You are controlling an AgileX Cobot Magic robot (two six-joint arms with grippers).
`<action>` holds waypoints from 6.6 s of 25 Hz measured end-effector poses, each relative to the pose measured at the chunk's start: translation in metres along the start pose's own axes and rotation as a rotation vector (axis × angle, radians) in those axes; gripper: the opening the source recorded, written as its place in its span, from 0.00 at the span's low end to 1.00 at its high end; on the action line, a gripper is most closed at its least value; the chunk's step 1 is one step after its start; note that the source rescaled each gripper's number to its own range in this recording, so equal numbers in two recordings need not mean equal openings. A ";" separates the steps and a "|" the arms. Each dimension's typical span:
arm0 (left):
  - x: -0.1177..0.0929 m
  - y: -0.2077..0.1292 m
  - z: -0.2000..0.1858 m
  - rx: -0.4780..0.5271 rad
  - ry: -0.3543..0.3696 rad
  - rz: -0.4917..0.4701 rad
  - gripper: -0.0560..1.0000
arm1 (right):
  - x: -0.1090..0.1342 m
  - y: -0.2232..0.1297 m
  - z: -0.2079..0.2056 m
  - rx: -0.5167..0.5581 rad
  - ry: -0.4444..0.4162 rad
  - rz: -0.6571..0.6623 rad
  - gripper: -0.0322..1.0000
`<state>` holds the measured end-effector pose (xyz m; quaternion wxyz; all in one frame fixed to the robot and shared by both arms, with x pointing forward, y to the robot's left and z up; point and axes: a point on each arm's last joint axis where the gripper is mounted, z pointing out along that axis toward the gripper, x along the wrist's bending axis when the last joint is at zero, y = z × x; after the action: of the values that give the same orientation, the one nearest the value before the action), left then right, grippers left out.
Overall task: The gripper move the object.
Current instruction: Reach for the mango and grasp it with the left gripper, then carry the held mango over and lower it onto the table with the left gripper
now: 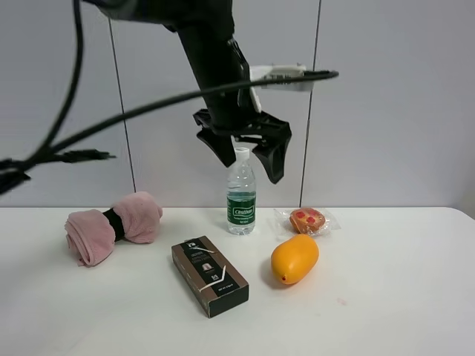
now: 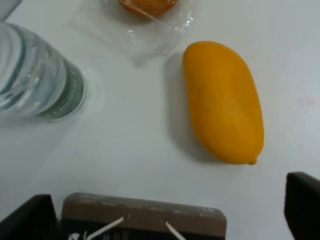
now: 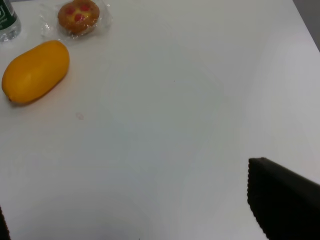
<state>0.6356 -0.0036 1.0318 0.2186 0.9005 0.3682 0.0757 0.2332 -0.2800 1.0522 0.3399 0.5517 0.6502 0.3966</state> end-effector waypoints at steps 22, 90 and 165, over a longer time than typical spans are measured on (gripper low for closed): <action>-0.032 0.000 0.100 0.060 -0.099 -0.142 0.87 | 0.000 0.000 0.000 0.000 0.000 0.000 1.00; -0.014 0.033 0.041 -0.072 0.036 -0.045 0.21 | 0.000 0.000 0.000 0.000 0.000 0.000 1.00; 0.040 -0.203 -0.008 0.219 0.075 0.201 0.21 | 0.000 0.000 0.000 0.000 0.000 0.000 1.00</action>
<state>0.5339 0.1553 0.9471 0.0966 0.9479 0.2900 0.0901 0.2332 -0.2800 1.0522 0.3399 0.5517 0.6502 0.3966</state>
